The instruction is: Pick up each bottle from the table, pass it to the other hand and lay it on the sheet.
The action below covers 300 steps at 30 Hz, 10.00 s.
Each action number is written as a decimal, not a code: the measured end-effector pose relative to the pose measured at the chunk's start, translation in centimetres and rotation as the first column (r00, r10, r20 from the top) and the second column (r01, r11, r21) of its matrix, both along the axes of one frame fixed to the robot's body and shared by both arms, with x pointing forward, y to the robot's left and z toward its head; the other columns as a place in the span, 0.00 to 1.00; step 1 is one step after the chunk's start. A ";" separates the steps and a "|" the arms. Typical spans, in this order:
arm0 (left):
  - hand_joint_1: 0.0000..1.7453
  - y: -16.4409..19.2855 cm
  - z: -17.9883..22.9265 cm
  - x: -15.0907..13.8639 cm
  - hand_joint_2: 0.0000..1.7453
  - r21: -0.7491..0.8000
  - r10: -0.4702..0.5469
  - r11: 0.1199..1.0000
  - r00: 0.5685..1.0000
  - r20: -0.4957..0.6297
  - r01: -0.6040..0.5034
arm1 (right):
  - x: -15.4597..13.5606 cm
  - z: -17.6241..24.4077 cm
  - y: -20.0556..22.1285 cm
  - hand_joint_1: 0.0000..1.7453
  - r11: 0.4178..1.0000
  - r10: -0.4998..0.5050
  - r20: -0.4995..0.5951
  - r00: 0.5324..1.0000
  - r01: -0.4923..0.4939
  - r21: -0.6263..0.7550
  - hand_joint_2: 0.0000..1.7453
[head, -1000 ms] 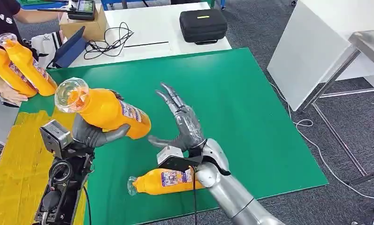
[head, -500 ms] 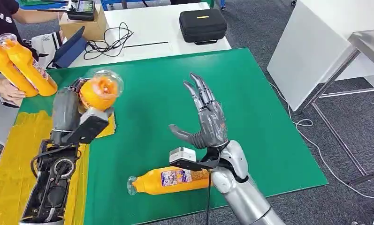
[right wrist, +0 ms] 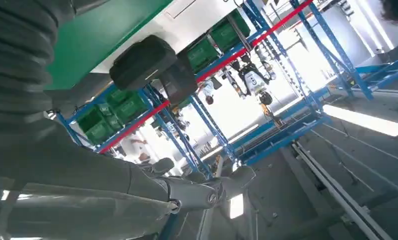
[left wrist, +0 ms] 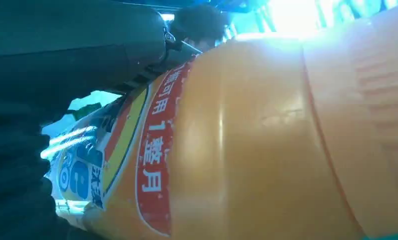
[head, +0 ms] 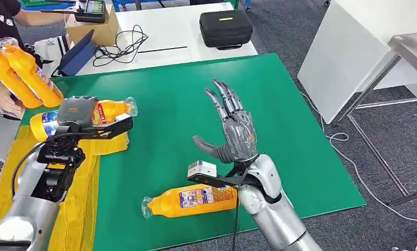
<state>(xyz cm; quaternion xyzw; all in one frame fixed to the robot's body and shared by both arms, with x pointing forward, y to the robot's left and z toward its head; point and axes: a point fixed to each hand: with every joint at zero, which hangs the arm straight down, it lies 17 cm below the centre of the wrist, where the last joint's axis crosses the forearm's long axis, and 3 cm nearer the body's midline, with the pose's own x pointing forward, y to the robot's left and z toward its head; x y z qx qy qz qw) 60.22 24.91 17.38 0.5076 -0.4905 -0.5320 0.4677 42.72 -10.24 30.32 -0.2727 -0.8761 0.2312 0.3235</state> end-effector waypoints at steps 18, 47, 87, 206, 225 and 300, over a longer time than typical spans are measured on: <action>0.00 3.4 -9.2 -1.1 1.00 0.074 0.065 0.996 0.959 -0.275 -0.047 | 0.6 -0.6 0.3 0.00 1.000 0.015 -0.032 0.999 -0.015 -0.010 1.00; 0.00 0.8 -6.6 -0.3 0.00 -0.099 -0.051 0.995 0.982 -0.184 0.033 | 1.4 -2.7 0.5 0.00 0.998 -0.012 -0.084 0.996 0.007 -0.062 1.00; 0.00 2.5 9.2 -8.9 1.00 -0.772 -0.084 0.493 0.905 0.417 0.402 | -3.9 -20.2 -1.2 0.00 0.827 -0.032 -0.511 0.859 -0.265 -0.497 1.00; 0.00 -1.2 5.3 -7.9 1.00 -0.882 -0.134 0.338 0.945 0.299 0.328 | -1.1 -29.3 -9.6 1.00 0.860 -0.353 -0.663 0.660 -0.051 -0.508 1.00; 0.00 -1.9 4.5 -9.3 1.00 -0.888 -0.132 0.316 0.942 0.308 0.335 | 0.7 -14.8 -15.8 1.00 0.935 -0.288 -0.404 0.868 0.346 0.078 1.00; 1.00 -22.3 7.0 -13.3 1.00 -0.919 -0.651 -0.391 0.691 0.313 0.047 | 1.7 -15.5 11.7 1.00 0.938 0.326 -0.385 0.864 -0.245 0.244 1.00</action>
